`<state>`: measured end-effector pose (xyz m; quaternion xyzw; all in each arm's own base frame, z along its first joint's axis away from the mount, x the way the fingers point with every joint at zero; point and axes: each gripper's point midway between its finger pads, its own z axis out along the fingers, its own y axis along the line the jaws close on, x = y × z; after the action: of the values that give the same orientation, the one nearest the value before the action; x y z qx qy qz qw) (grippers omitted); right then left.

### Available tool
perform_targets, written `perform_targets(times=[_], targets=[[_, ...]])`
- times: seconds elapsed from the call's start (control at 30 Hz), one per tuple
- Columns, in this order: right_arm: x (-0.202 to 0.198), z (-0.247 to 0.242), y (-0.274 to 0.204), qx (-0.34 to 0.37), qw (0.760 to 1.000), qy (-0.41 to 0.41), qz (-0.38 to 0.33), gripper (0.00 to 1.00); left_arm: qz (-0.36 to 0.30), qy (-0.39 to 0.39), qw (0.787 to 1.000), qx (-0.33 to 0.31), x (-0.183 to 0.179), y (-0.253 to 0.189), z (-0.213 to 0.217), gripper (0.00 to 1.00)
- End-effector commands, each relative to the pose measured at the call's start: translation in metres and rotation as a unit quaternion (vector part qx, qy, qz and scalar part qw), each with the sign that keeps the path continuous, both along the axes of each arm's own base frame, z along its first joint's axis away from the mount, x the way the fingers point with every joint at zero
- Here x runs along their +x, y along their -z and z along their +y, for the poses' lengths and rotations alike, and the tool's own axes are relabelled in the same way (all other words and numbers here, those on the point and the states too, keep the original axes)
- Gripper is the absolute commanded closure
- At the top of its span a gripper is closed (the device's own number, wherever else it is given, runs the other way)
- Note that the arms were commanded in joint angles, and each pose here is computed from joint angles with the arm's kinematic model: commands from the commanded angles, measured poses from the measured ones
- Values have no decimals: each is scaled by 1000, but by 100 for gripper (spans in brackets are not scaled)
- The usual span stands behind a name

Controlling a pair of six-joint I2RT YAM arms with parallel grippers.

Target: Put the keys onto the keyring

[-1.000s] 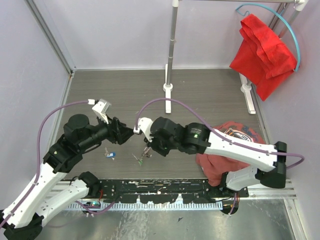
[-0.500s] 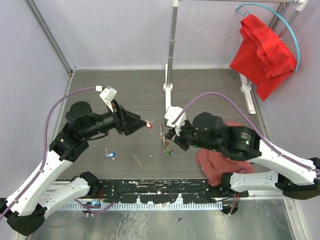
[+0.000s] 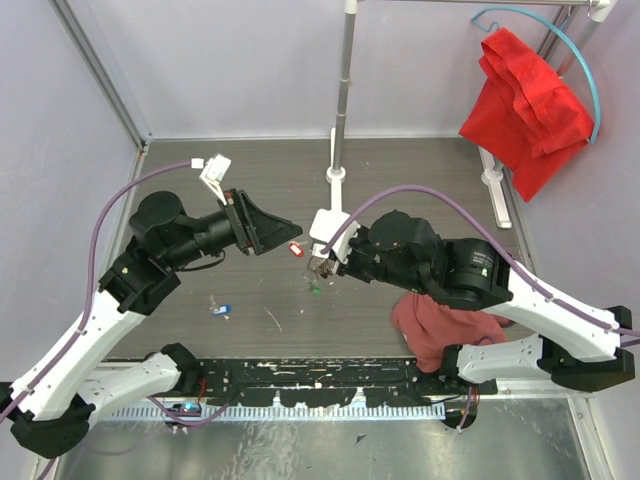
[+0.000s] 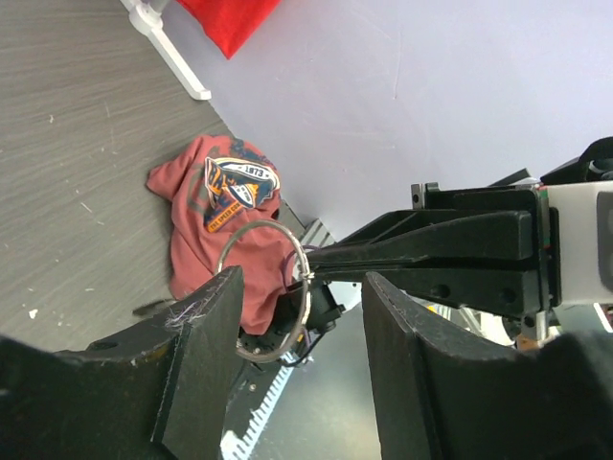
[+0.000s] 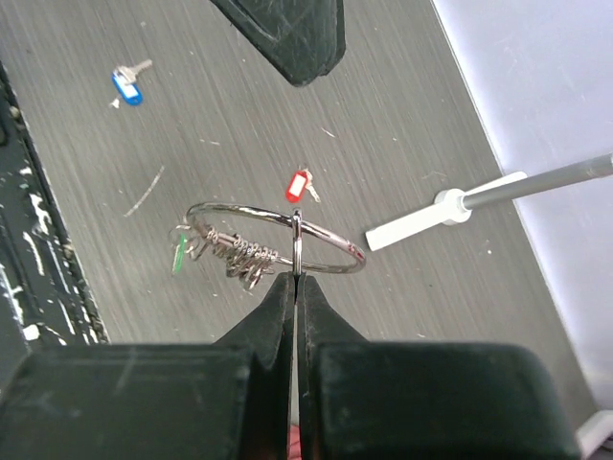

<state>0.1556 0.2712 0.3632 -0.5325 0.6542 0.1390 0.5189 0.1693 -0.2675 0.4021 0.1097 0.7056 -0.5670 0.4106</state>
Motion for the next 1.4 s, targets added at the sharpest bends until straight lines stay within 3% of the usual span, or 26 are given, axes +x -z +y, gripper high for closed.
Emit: perform_targets(times=[0.0,0.53,0.97,1.13,1.3,1.37], targets=[[11,-7,-25,-5,998,5,-57,100,18,-13,999,-24,0,-8,-5,41],[12,10,-30,-3,996,-31,-84,99,40,4,999,4,3,15,-30,47],[15,11,-32,-3,995,-28,-94,99,45,39,998,15,-5,21,-45,63],[14,12,-31,-4,995,-33,-93,99,46,42,998,12,-6,19,-47,74],[15,12,-32,-2,995,-31,-95,99,47,48,998,9,-7,18,-49,98],[15,12,-33,0,995,-31,-96,99,49,49,998,7,-8,17,-49,100]])
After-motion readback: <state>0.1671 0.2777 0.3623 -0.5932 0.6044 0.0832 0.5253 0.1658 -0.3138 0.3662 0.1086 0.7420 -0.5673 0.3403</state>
